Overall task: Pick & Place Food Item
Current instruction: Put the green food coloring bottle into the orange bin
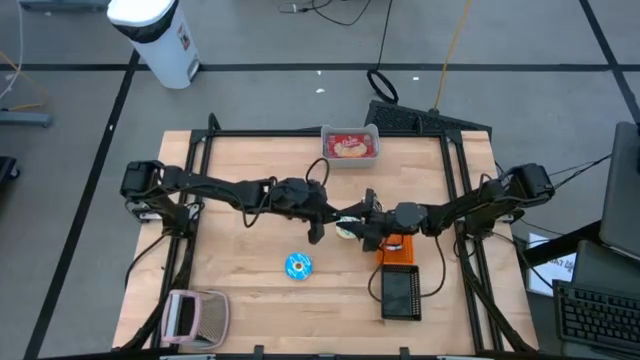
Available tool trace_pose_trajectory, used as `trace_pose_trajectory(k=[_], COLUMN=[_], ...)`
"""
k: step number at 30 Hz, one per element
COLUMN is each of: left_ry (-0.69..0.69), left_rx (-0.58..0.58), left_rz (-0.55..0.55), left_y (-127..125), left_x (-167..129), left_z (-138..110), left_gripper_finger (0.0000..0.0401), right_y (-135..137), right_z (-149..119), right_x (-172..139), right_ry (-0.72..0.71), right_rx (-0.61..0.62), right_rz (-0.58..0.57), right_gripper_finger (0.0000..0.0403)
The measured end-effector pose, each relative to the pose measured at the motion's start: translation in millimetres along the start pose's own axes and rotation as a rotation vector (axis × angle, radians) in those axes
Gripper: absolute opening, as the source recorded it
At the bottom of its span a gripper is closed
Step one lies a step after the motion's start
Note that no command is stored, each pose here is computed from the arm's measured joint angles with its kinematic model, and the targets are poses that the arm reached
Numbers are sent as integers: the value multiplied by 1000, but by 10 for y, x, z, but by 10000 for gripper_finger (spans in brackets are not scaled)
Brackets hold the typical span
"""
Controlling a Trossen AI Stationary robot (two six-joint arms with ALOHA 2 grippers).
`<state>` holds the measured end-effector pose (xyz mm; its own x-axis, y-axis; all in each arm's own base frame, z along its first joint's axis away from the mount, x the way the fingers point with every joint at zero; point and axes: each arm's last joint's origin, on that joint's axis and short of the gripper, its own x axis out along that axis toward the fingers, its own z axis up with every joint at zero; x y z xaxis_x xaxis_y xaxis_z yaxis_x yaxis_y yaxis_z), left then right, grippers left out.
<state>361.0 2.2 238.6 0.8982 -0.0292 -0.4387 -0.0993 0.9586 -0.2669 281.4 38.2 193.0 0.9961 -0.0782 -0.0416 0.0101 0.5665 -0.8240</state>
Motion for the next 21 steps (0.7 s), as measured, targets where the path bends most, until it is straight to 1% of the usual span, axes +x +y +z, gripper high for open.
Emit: trace_pose_trajectory(k=[4, 9, 11, 16, 21], left_ry=[-9, 4, 8, 14, 19], left_rx=[-14, -37, -42, -62, -63], left_rz=[-33, -133, -157, -154, -151], left_y=[-14, -47, -59, -51, -45], left_x=[0, -2, -5, -4, -4], left_z=[14, 21, 23, 19, 15], left_gripper_finger=[76, 76, 76, 76, 76], right_y=[14, 26, 26, 26, 27], right_z=[-6, -16, -17, -17, -17], right_x=[-1, -1, -1, -1, -1], right_ry=[4, 15, 16, 16, 16], right_rx=[-1, -4, -4, -3, -3], right_rz=[15, 27, 27, 27, 27], right_gripper_finger=[164, 162, 159, 141, 102])
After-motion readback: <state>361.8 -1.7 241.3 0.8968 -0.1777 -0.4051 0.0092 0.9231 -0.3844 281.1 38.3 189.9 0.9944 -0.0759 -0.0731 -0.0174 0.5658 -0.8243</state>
